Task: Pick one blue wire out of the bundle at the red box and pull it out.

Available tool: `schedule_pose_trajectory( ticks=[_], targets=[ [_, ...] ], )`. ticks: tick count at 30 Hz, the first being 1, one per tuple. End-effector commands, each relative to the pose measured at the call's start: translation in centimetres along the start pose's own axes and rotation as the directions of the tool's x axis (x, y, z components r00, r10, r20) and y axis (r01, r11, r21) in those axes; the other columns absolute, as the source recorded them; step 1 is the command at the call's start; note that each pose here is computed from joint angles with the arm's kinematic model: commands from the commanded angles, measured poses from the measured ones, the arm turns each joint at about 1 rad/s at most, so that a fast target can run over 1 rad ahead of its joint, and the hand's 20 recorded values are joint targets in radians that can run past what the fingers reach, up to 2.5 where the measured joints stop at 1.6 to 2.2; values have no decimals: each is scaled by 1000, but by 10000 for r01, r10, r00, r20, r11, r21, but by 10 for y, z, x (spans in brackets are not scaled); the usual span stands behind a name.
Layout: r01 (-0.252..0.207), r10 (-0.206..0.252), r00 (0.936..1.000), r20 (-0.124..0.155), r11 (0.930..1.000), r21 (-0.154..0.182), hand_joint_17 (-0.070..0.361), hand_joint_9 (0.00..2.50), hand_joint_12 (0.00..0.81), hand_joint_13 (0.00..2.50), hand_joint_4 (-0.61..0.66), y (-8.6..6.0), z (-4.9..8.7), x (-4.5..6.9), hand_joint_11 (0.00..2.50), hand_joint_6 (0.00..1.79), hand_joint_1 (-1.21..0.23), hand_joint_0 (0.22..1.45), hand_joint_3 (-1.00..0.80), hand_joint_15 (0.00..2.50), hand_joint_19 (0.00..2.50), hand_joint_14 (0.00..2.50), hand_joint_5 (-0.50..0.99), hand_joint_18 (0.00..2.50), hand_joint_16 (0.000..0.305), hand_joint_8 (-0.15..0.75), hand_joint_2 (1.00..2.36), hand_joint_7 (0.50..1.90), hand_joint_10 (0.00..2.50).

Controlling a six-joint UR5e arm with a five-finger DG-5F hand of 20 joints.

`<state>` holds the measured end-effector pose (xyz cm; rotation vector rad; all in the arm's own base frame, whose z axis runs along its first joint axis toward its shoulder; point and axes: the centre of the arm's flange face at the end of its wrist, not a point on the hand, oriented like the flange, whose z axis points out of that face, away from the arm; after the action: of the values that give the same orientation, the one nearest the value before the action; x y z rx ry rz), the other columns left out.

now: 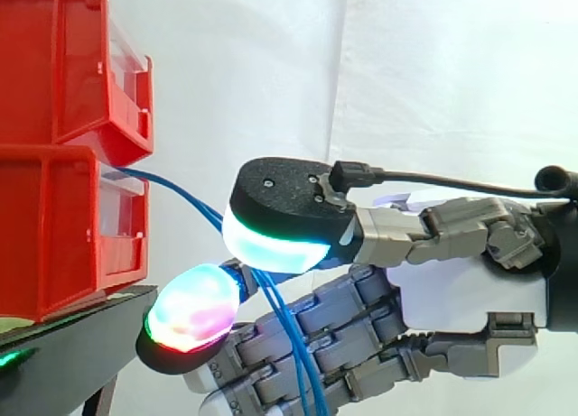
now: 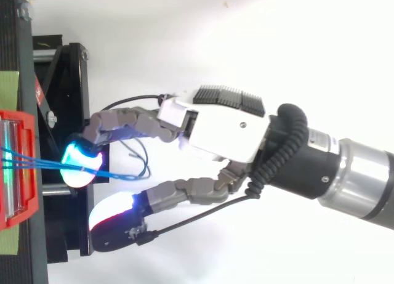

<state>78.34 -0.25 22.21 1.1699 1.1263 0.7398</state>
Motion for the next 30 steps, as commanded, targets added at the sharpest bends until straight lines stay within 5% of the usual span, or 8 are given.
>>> schedule_pose_trajectory(
  ticks=[1,10,25,30],
  targets=[
    [-114,114,9999,47,9999,14,110,727,377,593,324,-2,3,1,105,503,-687,540,-480,197,433,7,-142,462,49,287,1001,901,4],
    [-325,326,9994,62,9994,-103,110,743,373,604,322,9,5,-2,111,503,-678,542,-475,203,434,7,-140,479,49,287,1002,895,4],
    [-47,59,9999,-109,9945,1050,109,762,371,626,334,13,-7,-29,112,503,-668,555,-460,216,448,8,-133,493,48,285,1003,904,3],
    [-75,82,10000,-56,9938,1105,108,768,372,633,328,11,-6,-33,127,503,-674,560,-461,218,453,7,-132,497,48,286,1003,910,5]
  ],
)
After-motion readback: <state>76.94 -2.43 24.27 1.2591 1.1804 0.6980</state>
